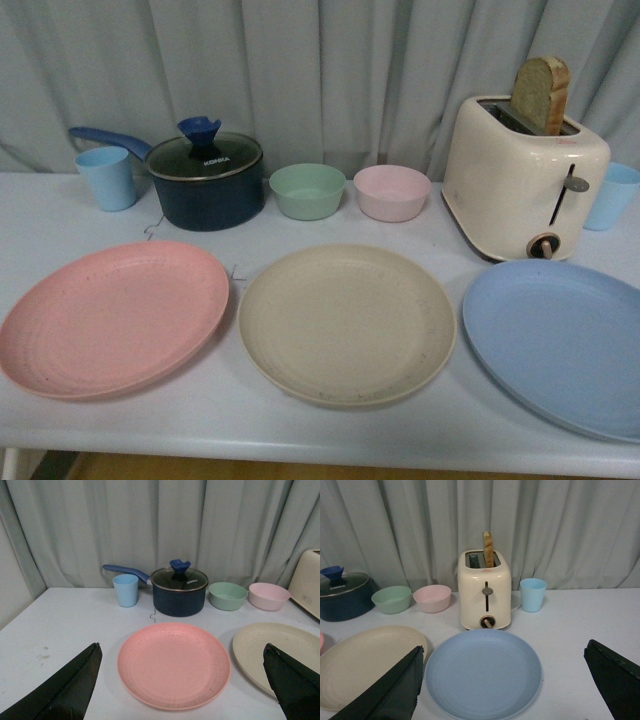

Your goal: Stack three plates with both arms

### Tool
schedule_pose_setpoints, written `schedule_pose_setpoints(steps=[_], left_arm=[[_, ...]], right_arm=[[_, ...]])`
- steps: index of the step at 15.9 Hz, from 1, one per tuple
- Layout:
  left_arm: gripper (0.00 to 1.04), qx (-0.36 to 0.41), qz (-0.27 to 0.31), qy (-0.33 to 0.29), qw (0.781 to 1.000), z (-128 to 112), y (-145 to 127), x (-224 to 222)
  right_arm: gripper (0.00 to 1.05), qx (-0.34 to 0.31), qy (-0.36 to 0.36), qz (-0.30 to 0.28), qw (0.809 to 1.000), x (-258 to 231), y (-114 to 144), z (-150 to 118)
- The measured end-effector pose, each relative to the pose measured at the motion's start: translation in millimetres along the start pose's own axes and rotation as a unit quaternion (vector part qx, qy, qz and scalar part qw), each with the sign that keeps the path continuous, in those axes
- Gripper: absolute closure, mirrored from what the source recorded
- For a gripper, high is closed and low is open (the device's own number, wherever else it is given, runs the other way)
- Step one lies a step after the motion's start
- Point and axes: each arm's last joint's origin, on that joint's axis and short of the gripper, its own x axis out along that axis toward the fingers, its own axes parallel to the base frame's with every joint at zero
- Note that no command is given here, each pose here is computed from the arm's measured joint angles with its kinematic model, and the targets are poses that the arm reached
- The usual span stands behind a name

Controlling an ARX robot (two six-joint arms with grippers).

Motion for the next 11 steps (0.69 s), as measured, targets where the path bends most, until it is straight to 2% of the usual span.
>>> schedule_pose_setpoints(steps=[8, 9, 10, 11], left_arm=[[0.07, 0.000, 0.000, 0.000, 1.000, 0.0, 0.0, 0.0], [0.07, 0.003, 0.019, 0.033, 0.999, -2.0, -0.2, -0.1], [0.07, 0.028, 0.076, 0.109, 0.991, 3.1, 3.5, 8.3], [0.07, 0.042, 0.101, 0.121, 0.987, 10.9, 9.1, 16.0]], right_arm=[[0.06, 0.000, 0.000, 0.000, 1.000, 0.0, 0.0, 0.0], [0.06, 0.000, 0.000, 0.000, 1.000, 0.0, 0.0, 0.0], [0.06, 0.000, 0.000, 0.001, 1.000, 0.0, 0.1, 0.0], [0.06, 0.000, 0.000, 0.001, 1.000, 0.0, 0.0, 0.1]])
